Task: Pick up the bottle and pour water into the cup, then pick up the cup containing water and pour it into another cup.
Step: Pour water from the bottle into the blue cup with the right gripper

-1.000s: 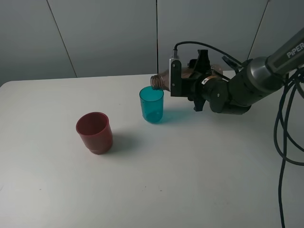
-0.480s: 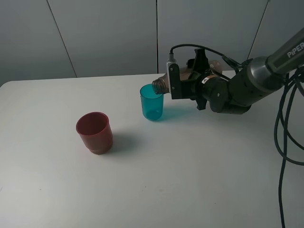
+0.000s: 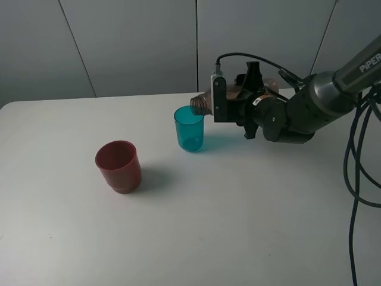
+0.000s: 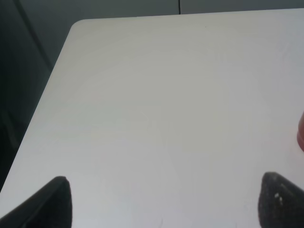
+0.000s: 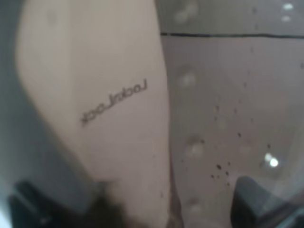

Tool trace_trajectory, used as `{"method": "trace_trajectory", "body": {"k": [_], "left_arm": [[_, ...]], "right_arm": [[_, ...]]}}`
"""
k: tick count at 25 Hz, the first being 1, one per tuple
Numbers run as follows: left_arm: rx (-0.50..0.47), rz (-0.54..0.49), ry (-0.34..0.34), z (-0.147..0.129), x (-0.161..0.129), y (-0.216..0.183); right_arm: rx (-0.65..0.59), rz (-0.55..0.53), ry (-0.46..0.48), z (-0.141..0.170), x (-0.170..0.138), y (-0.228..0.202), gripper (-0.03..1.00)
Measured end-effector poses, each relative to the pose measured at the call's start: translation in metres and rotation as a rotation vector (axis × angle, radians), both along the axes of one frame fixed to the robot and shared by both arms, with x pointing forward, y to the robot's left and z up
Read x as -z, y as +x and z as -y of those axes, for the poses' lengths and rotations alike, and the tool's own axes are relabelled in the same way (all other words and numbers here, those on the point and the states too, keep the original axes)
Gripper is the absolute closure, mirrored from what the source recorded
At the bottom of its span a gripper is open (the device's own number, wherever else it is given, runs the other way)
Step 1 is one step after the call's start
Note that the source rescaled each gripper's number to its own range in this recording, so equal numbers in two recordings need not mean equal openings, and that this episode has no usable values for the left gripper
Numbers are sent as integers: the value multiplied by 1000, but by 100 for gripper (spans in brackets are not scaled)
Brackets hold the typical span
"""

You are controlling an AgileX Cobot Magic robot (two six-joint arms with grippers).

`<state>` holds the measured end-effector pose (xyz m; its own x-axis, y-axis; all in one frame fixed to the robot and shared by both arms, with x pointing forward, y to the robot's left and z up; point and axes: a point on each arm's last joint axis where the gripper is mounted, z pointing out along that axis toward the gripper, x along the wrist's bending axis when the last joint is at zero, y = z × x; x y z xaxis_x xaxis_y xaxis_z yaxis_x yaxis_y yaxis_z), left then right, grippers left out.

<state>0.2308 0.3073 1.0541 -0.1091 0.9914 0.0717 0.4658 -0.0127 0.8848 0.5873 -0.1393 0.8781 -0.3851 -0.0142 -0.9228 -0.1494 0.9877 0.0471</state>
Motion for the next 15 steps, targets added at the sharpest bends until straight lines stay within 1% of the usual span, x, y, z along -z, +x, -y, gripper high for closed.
{"method": "trace_trajectory", "body": {"k": [13, 15], "left_arm": [[0, 0, 0, 0, 0, 0], [0, 0, 0, 0, 0, 0]], "right_arm": [[22, -11, 52, 0, 0, 0, 96], [29, -7, 76, 0, -3, 0, 96]]}}
